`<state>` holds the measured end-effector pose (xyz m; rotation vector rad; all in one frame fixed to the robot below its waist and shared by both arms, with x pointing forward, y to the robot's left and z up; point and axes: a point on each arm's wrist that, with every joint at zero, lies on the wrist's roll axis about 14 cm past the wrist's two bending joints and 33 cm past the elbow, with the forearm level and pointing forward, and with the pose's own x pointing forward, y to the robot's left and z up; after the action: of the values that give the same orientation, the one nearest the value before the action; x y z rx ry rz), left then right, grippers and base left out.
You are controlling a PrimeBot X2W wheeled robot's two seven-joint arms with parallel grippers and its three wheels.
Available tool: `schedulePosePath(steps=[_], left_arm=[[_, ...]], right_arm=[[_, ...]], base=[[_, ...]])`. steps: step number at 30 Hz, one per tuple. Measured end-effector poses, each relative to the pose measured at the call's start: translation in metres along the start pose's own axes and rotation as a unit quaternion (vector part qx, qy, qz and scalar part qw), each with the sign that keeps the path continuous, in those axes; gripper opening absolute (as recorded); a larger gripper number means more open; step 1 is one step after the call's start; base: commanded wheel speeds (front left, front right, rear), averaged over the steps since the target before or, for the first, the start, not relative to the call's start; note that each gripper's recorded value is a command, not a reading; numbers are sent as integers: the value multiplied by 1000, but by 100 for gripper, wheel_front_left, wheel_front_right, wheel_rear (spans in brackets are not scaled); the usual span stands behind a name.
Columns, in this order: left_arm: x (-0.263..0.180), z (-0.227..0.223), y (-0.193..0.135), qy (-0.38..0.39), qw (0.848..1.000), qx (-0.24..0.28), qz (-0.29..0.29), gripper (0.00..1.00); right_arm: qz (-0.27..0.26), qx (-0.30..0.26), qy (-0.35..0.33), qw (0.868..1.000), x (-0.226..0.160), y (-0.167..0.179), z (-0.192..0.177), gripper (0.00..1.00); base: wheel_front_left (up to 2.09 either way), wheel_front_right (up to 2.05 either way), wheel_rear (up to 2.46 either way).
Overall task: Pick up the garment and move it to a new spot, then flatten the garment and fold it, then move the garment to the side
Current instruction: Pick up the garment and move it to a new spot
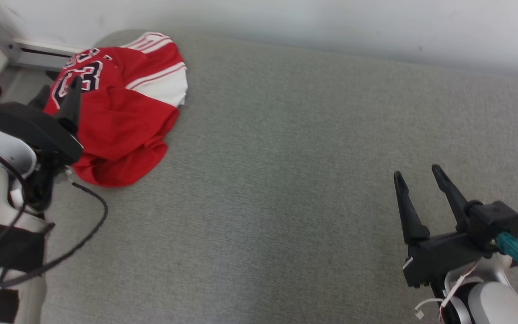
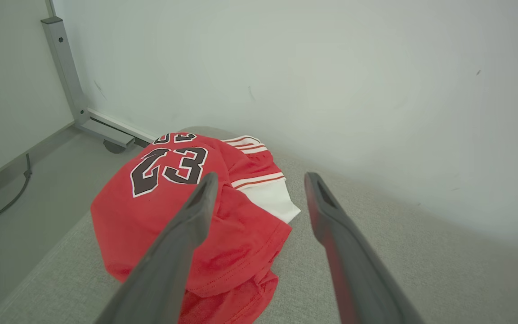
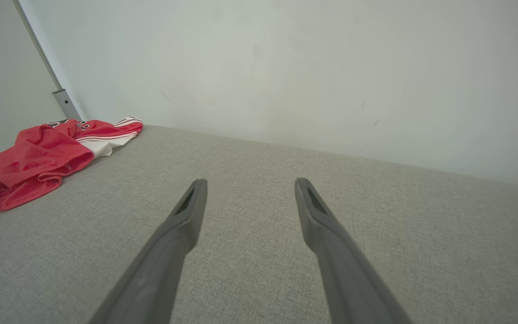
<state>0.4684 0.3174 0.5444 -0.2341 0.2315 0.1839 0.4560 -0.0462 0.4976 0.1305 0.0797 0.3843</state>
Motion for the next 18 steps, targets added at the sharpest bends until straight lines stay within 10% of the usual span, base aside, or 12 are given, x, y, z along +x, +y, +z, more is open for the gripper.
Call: schedulePosePath(steps=[18], left_arm=[[72, -63, 17, 175, 984, -1, 31, 100]], right_arm=[[-51, -16, 20, 998, 11, -50, -16, 100]], base=[[0, 0, 0]])
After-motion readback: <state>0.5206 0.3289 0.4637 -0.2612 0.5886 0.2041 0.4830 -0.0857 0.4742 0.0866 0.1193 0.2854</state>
